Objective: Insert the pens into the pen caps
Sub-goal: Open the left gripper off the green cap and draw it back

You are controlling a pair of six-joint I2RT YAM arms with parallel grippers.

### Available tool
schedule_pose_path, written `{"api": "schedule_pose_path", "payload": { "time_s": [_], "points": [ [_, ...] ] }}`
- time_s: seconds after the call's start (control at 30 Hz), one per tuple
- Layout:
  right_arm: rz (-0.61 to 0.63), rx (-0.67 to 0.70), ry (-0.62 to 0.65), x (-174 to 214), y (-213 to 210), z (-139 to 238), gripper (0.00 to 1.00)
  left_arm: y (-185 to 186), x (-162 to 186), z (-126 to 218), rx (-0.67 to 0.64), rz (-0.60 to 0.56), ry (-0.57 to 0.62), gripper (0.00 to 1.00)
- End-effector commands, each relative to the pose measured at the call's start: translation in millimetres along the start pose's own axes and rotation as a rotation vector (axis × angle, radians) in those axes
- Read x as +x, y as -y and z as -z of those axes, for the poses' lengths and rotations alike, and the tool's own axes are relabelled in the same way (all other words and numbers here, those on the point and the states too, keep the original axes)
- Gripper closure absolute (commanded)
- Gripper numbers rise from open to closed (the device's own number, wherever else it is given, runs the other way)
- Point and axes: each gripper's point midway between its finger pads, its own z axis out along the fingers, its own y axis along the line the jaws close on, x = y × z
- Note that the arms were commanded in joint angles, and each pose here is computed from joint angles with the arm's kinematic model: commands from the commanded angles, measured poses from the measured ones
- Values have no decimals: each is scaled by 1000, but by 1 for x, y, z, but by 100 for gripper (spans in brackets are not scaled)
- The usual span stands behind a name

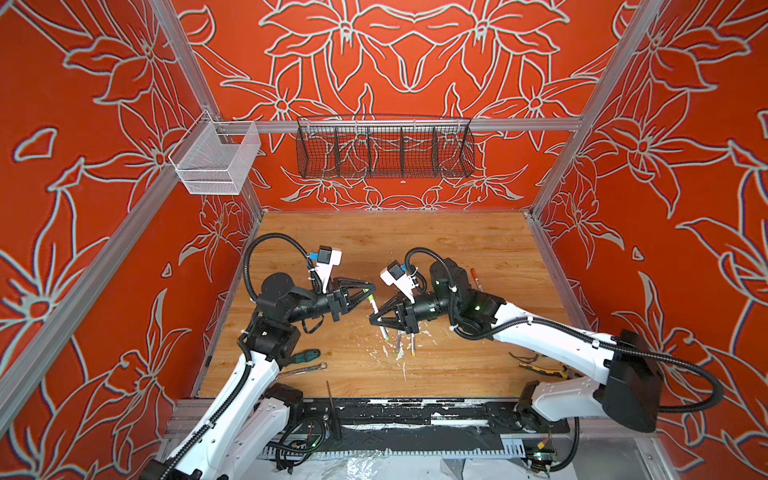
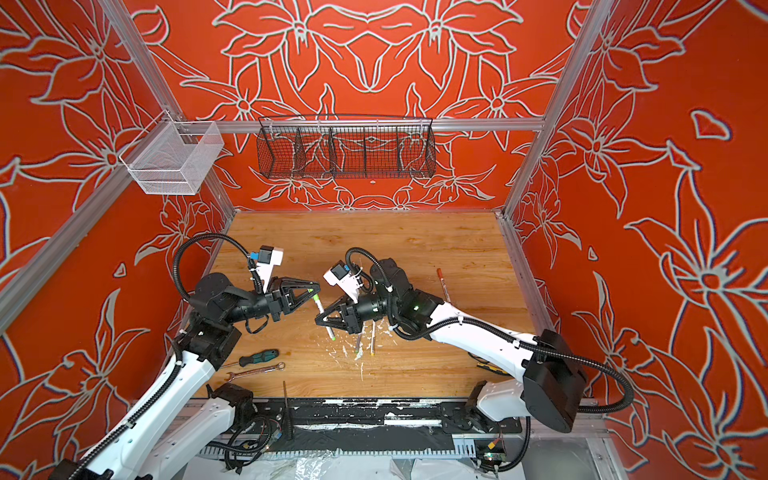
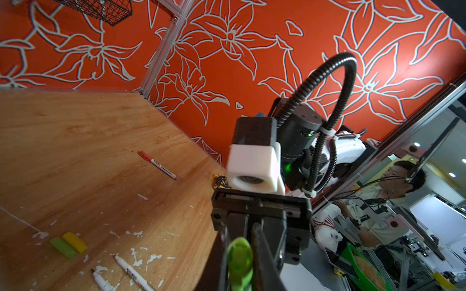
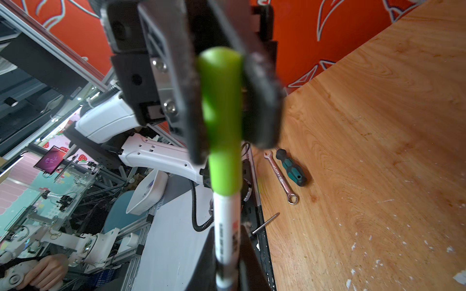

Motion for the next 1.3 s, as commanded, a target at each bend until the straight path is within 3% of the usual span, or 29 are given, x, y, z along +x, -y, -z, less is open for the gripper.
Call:
{"api": "schedule_pose_path", "payload": {
  "time_s": [0.0, 0.3, 0.43, 0.67, 1.27],
  "points": [
    [31, -26, 20, -12, -14, 1, 100, 11, -7, 1, 32, -67, 2, 100],
    [100, 97, 154, -39, -14, 18, 100, 17, 2, 4, 62, -49, -35, 100],
    [206, 86, 224, -54, -31, 30, 100, 23, 7, 4, 97, -40, -61, 100],
    [265, 102, 236, -73, -39, 31, 100, 31, 14, 3, 161, -26, -96, 100],
    [451, 88, 273, -135, -76, 38, 100, 36, 36, -8, 173, -10, -198, 100]
  ]
}}
